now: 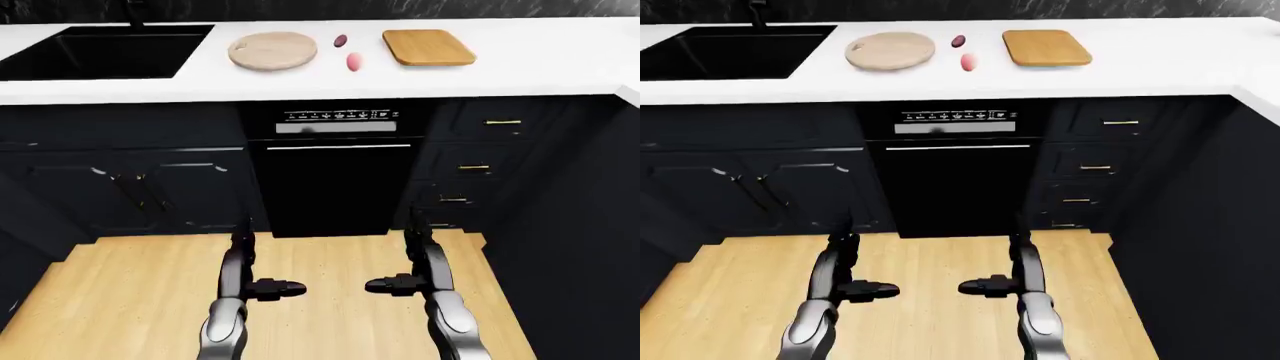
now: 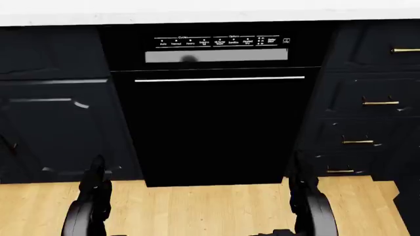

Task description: Place the apricot and the date on separate cutting boards.

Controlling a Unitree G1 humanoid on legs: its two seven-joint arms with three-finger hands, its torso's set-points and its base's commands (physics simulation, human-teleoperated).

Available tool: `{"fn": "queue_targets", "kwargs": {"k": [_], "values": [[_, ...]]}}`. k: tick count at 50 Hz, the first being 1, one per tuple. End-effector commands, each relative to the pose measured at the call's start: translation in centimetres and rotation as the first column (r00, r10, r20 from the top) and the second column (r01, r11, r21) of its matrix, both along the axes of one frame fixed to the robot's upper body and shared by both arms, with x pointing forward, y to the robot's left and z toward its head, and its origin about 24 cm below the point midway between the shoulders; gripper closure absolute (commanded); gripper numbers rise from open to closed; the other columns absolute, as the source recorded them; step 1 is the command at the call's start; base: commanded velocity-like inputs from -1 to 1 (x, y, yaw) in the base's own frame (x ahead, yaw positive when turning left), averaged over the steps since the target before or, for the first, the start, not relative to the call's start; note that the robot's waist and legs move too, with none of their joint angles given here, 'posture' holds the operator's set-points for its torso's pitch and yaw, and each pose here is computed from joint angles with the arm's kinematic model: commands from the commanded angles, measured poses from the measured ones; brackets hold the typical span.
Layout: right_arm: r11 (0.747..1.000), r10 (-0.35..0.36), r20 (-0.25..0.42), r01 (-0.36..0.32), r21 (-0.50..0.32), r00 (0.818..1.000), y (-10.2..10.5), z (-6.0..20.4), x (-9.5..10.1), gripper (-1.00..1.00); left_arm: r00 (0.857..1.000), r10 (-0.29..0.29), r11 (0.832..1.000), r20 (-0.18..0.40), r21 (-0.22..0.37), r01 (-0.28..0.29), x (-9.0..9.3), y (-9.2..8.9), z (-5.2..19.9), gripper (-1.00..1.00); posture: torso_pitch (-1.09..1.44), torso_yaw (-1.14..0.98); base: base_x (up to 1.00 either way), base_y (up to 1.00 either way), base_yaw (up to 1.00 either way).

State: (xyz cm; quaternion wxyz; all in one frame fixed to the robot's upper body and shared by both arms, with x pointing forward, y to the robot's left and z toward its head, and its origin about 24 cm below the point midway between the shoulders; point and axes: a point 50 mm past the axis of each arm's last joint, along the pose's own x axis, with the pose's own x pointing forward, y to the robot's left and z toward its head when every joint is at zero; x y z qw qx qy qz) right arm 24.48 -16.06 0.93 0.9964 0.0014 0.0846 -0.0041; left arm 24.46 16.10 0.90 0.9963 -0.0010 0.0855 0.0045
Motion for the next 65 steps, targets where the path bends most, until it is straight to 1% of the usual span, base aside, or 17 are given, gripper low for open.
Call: {"fn": "queue_targets", "kwargs": {"k": [1, 3, 12, 17, 20, 23, 25, 29, 35, 38, 40, 43, 51, 56, 60, 62, 65], "values": [[1.000, -0.001, 0.199, 0.002, -0.005, 0.980, -0.1, 5.1, 0.8, -1.00, 0.983, -0.016, 1.000, 0.181, 0.016, 0.013, 0.9, -0.1, 4.6, -1.00, 0.00, 0.00, 0.00, 0.00, 0.00], [1.000, -0.004, 0.224, 0.004, -0.001, 0.975, -0.1, 6.6, 0.8, -1.00, 0.982, -0.022, 1.000, 0.188, 0.026, 0.017, 0.9, -0.2, 5.5, -1.00, 0.00, 0.00, 0.00, 0.00, 0.00], [1.000, -0.007, 0.296, 0.012, -0.013, 0.955, -0.8, 10.0, 0.7, -1.00, 0.971, -0.052, 0.996, 0.232, 0.084, 0.033, 1.7, -0.1, 9.6, -1.00, 0.00, 0.00, 0.00, 0.00, 0.00], [0.999, -0.001, 0.355, 0.015, -0.036, 0.935, -1.3, 13.4, 1.0, -1.00, 0.966, -0.075, 0.991, 0.248, 0.128, 0.044, 2.4, 0.0, 11.8, -1.00, 0.00, 0.00, 0.00, 0.00, 0.00], [0.998, 0.006, 0.397, 0.017, -0.054, 0.918, -1.6, 15.8, 1.3, -1.00, 0.959, -0.095, 0.986, 0.266, 0.159, 0.054, 2.9, 0.0, 13.9, -1.00, 0.00, 0.00, 0.00, 0.00, 0.00], [0.998, 0.000, 0.422, 0.028, -0.060, 0.907, -1.9, 17.7, 1.4, -1.00, 0.952, -0.106, 0.984, 0.288, 0.170, 0.058, 3.2, 0.0, 15.9, -1.00, 0.00, 0.00, 0.00, 0.00, 0.00], [0.998, 0.002, 0.450, 0.028, -0.058, 0.893, -2.0, 19.4, 1.3, -1.00, 0.948, -0.114, 0.981, 0.297, 0.182, 0.061, 3.5, 0.0, 17.0, -1.00, 0.00, 0.00, 0.00, 0.00, 0.00], [0.998, 0.013, 0.478, 0.018, -0.061, 0.878, -1.7, 21.0, 1.1, -1.00, 0.946, -0.110, 0.978, 0.306, 0.202, 0.049, 3.1, 0.3, 18.5, -1.00, 0.00, 0.00, 0.06, 0.00, 0.00], [0.998, 0.028, 0.513, 0.009, -0.070, 0.858, -1.5, 22.6, 1.0, -1.00, 0.938, -0.118, 0.974, 0.325, 0.221, 0.046, 3.0, 0.3, 20.2, -1.00, 0.00, 0.00, 0.23, 0.00, 0.00], [0.999, 0.016, 0.530, 0.012, -0.050, 0.848, -1.8, 23.1, 0.8, -1.00, 0.934, -0.125, 0.972, 0.336, 0.232, 0.047, 3.1, -0.1, 21.4, -1.00, 0.00, 0.00, 0.23, 0.00, 0.00], [0.999, 0.016, 0.529, 0.012, -0.049, 0.848, -1.8, 22.7, 1.0, -1.00, 0.932, -0.128, 0.971, 0.338, 0.236, 0.048, 2.8, -0.2, 21.8, -1.00, 0.00, 0.00, 0.25, 0.00, 0.00], [0.998, 0.022, 0.533, 0.008, -0.055, 0.846, -1.7, 23.5, 0.9, -1.00, 0.933, -0.122, 0.970, 0.338, 0.240, 0.040, 2.7, 0.0, 21.8, -1.00, 0.00, 0.00, 0.27, 0.00, 0.00], [0.998, 0.040, 0.552, -0.007, -0.061, 0.833, -1.3, 24.7, 1.2, -1.00, 0.925, -0.126, 0.965, 0.359, 0.261, 0.030, 2.7, 0.2, 23.6, -1.00, 0.00, 0.00, 0.30, 0.00, 0.00], [0.998, 0.050, 0.564, -0.016, -0.064, 0.824, -1.0, 25.0, 1.5, -1.00, 0.923, -0.125, 0.964, 0.363, 0.263, 0.027, 2.9, 0.3, 23.8, -1.00, 0.00, 0.00, 0.34, 0.00, 0.00], [0.997, 0.058, 0.567, -0.022, -0.069, 0.822, -0.7, 25.6, 1.5, -1.00, 0.920, -0.129, 0.964, 0.370, 0.265, 0.028, 3.1, 0.3, 24.3, -1.00, 0.00, 0.00, 0.36, 0.00, 0.00], [0.997, 0.061, 0.566, -0.025, -0.071, 0.822, -0.6, 25.1, 1.6, -1.00, 0.919, -0.130, 0.964, 0.372, 0.265, 0.029, 3.2, 0.2, 24.3, -1.00, 0.00, 0.00, 0.36, 0.00, 0.00], [0.997, 0.067, 0.568, -0.031, -0.074, 0.821, -0.3, 25.5, 1.7, -1.00, 0.917, -0.131, 0.963, 0.377, 0.266, 0.028, 3.4, 0.2, 24.5, -1.00, 0.00, 0.00, 0.36, 0.00, 0.00]]}}
